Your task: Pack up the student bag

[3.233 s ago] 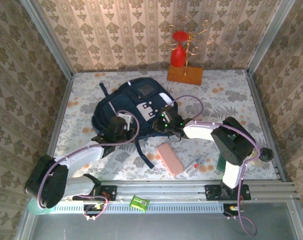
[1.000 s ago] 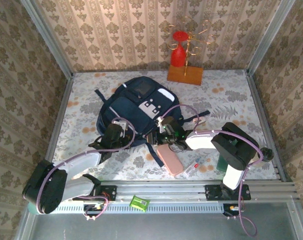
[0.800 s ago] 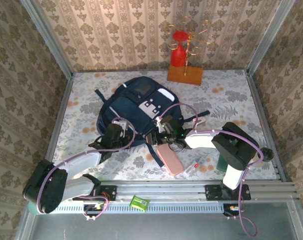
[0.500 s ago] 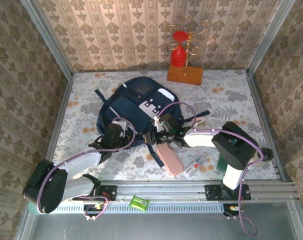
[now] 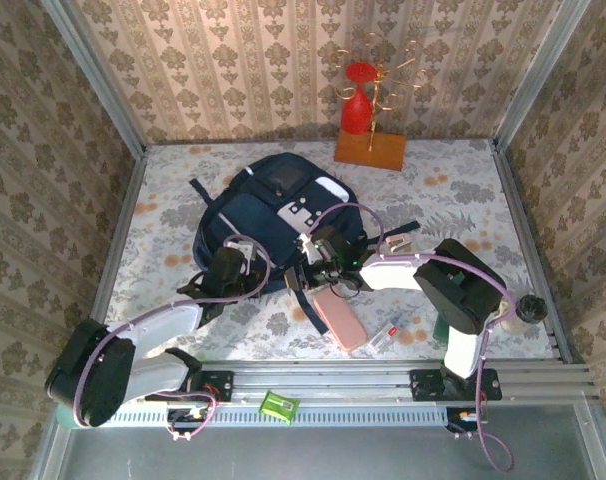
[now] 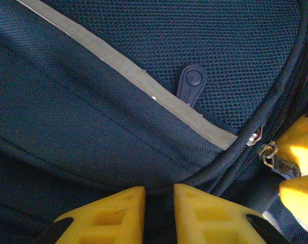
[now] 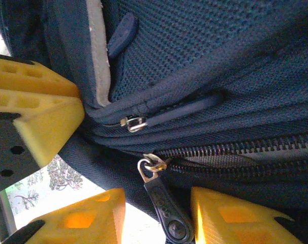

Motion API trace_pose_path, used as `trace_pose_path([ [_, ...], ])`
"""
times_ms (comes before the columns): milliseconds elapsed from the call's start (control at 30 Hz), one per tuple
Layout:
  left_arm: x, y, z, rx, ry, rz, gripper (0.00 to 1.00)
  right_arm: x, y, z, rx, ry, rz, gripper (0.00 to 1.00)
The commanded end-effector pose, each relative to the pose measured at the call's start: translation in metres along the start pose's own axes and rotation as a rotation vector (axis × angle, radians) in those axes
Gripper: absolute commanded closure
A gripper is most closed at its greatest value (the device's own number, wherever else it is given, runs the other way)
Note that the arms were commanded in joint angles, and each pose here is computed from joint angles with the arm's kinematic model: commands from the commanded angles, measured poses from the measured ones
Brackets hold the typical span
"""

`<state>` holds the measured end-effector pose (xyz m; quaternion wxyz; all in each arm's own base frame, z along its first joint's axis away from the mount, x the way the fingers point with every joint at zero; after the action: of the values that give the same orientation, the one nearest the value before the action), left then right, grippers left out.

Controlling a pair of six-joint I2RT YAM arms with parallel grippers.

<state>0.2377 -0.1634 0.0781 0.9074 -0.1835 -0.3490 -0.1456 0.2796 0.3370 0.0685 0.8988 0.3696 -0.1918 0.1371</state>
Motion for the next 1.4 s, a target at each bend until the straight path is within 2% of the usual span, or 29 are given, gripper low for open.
trace_pose_path([
  [0, -0.021, 0.006, -0.003, 0.009, 0.068, 0.006, 0.78, -0.017, -0.008, -0.012, -0.029, 0.076, -0.002, 0.61],
  [133, -0.02, 0.006, -0.003, 0.006, 0.065, 0.005, 0.78, -0.018, -0.011, -0.014, -0.04, 0.075, -0.004, 0.67],
  [400, -0.016, 0.005, 0.001, 0.003, 0.047, 0.007, 0.78, -0.012, -0.004, 0.003, -0.01, 0.034, -0.006, 0.92],
  [567, -0.006, 0.002, 0.01, -0.003, 0.01, 0.001, 0.78, -0.01, -0.008, 0.018, -0.038, 0.023, -0.01, 0.99],
  [667, 0.005, 0.003, 0.019, 0.01, -0.029, 0.0, 0.74, -0.01, -0.012, 0.026, -0.064, 0.025, -0.002, 1.0],
  [833, 0.025, 0.021, 0.033, 0.073, -0.091, 0.052, 0.6, -0.005, -0.027, 0.044, -0.152, 0.044, 0.01, 1.0],
  [967, 0.036, 0.033, 0.029, 0.103, -0.081, 0.07, 0.51, -0.002, -0.038, 0.056, -0.178, 0.095, -0.014, 1.0],
  [1067, 0.033, 0.028, 0.01, 0.051, -0.003, 0.057, 0.52, 0.001, -0.037, 0.063, -0.173, 0.131, -0.016, 1.0],
  [1167, 0.022, 0.019, -0.008, -0.017, 0.047, 0.071, 0.57, 0.001, -0.025, 0.066, -0.127, 0.166, -0.001, 0.98],
  [1367, -0.001, 0.002, -0.028, -0.043, 0.113, 0.049, 0.64, 0.002, -0.001, 0.065, -0.054, 0.224, 0.029, 0.95],
])
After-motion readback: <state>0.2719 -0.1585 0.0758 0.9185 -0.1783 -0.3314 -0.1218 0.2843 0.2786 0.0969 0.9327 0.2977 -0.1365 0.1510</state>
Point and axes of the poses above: each hand's point on the last joint's axis, 136 mm out from that joint toward the fingers, its own z axis back along the fingers, its own y axis along the line the jaws close on, x = y × z, the point moved 3 cm from there along z, back along the fingers, and after that the axes turned 7 degrees about -z, right-handed, at the moved point
